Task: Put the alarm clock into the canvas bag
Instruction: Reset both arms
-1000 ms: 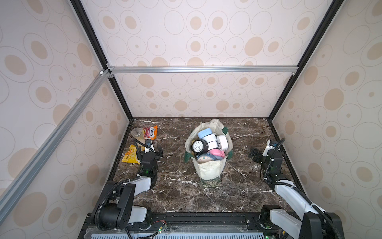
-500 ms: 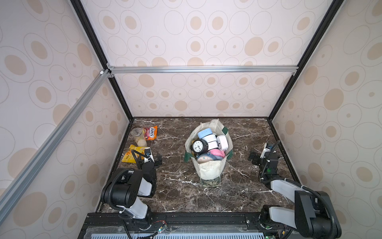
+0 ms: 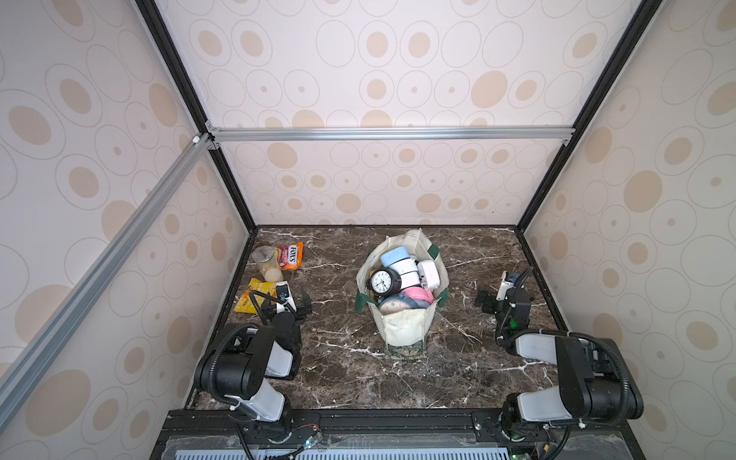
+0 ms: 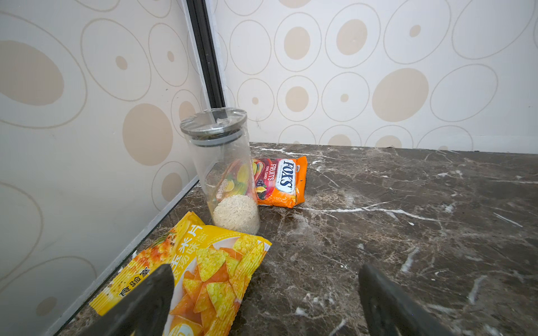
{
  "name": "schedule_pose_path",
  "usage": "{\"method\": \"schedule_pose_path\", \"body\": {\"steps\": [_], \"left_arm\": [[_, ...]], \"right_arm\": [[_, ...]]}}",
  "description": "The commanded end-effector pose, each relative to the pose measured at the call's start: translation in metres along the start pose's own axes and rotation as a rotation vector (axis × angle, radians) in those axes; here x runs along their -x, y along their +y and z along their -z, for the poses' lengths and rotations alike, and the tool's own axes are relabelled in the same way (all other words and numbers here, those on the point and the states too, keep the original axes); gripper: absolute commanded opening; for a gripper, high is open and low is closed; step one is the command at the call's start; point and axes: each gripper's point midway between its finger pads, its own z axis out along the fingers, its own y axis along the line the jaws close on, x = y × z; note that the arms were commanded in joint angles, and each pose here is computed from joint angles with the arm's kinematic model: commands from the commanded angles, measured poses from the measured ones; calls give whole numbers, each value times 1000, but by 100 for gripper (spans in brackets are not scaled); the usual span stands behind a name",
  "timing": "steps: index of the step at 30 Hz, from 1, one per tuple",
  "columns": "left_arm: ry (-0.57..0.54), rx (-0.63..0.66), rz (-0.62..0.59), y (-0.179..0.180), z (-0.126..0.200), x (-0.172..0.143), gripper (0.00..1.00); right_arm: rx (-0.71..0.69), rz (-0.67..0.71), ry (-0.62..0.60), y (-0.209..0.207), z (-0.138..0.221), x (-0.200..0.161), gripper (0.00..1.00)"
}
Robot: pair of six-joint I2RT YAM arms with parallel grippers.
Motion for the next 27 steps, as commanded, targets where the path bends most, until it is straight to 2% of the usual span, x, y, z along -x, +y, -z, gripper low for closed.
{"method": "schedule_pose_path", "body": {"steps": [1,2,3,4,5,6,7,8,11,13,15,27], "left_arm": [[-46,6,0,0,-7,15,98],[-43,6,0,0,-7,14,98],[-44,6,-1,0,-7,14,98],[-43,5,-1,0,-7,14,98],[-44,6,0,0,-7,14,98],[-42,6,0,0,-7,14,98],[-43,4,0,-1,-8,14,98],[-38,7,-2,0,-9,14,98],[-16,6,-4,-2,-14,11,98],[-10,4,-4,-2,-15,10,99],[-5,3,1,-1,-17,9,98],[-9,1,0,-1,-16,10,98]], "right_arm": [[78,74,-92,20,-9,4,100],[62,76,-17,17,-8,-4,99],[57,74,-3,16,-7,-2,100],[72,78,-56,19,-9,3,100],[72,80,-57,19,-11,1,100],[67,83,9,19,-11,-5,100],[62,82,18,18,-11,-4,100],[61,89,-33,19,-13,0,100],[53,92,19,19,-13,-3,100],[54,95,-19,20,-14,0,100],[49,99,17,20,-14,-4,100],[50,105,-1,22,-11,-2,100]]}}
